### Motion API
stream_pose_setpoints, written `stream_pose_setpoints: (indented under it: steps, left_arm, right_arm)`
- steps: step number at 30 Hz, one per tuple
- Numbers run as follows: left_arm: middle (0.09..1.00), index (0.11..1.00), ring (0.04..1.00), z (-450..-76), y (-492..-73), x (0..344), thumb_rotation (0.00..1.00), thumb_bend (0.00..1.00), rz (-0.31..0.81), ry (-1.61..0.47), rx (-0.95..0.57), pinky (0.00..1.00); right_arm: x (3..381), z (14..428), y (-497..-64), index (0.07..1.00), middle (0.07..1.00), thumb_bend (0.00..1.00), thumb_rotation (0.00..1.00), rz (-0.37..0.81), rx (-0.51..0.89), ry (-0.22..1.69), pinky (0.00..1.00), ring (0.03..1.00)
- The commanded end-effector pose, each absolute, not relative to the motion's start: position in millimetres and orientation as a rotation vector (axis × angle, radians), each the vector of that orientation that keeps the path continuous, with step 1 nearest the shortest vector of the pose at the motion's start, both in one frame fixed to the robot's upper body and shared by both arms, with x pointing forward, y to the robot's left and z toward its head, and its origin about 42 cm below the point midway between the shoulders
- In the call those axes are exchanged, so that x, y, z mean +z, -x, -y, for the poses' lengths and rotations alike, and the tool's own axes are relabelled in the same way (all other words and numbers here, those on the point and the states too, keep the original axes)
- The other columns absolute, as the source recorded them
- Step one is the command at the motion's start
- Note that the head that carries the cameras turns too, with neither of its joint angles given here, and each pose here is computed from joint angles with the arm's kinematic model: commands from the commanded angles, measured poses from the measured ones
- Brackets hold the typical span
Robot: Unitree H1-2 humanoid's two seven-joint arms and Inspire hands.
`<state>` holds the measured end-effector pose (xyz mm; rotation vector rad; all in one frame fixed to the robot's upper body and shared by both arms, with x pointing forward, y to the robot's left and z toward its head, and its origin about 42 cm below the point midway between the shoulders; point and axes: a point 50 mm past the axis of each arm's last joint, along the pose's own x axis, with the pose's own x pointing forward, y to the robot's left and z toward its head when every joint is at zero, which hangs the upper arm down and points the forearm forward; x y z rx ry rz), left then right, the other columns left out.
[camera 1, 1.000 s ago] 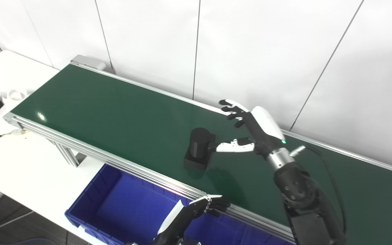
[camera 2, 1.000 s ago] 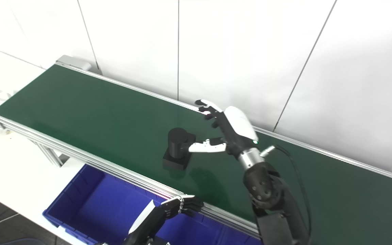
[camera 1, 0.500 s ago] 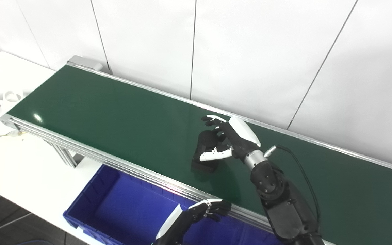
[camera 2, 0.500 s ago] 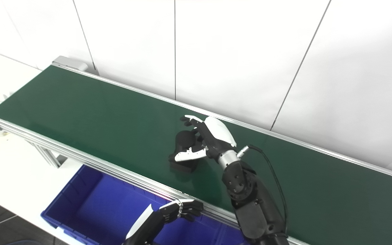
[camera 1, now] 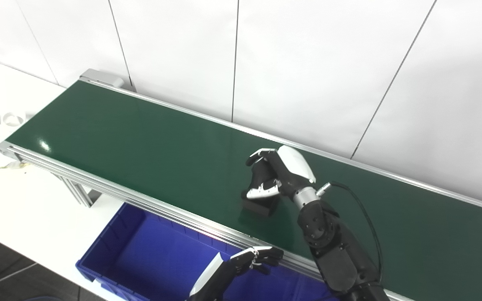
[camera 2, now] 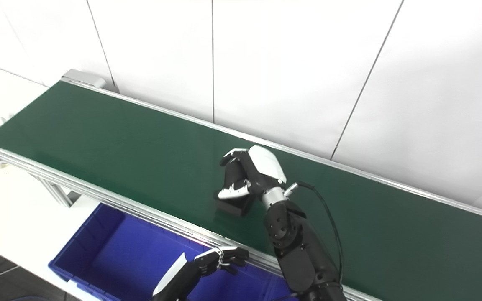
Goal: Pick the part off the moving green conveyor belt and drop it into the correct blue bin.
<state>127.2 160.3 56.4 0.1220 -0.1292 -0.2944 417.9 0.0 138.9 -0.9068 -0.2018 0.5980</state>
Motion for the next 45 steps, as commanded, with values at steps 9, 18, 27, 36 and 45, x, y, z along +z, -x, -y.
stream_pose_setpoints:
  steps: [9,18,27,36,45]
  left_arm:
    - [0.792,0.789,0.753,-164.6,-132.3,65.9,0.3,0.98,0.187,-0.105,-0.308,0.67]
    - [0.815,0.813,0.781,-167.9,-129.4,70.8,0.31,0.97,0.196,-0.104,-0.314,0.7]
    - [0.834,0.83,0.805,-156.3,-131.5,84.1,0.31,0.91,0.236,-0.054,-0.286,0.76]
    - [0.827,0.827,0.791,-160.5,-137.1,96.6,0.3,0.88,0.256,-0.04,-0.293,0.74]
    - [0.817,0.818,0.783,-166.2,-137.2,108.2,0.26,0.88,0.268,-0.01,-0.293,0.73]
  right_arm:
    - [156.5,6.0,-415.7,0.488,0.544,0.51,0.0,0.401,0.469,0.837,0.4,0.433]
    - [180.7,33.3,-402.6,0.506,0.528,0.51,0.0,0.478,0.361,0.685,0.33,0.403]
    - [204.5,92.5,-348.8,0.499,0.539,0.51,0.0,0.491,0.279,0.557,0.34,0.407]
    - [199.8,145.0,-276.4,0.481,0.541,0.51,0.0,0.436,0.213,0.517,0.35,0.414]
    - [201.6,163.0,-220.1,0.492,0.532,0.51,0.0,0.39,0.22,0.483,0.35,0.415]
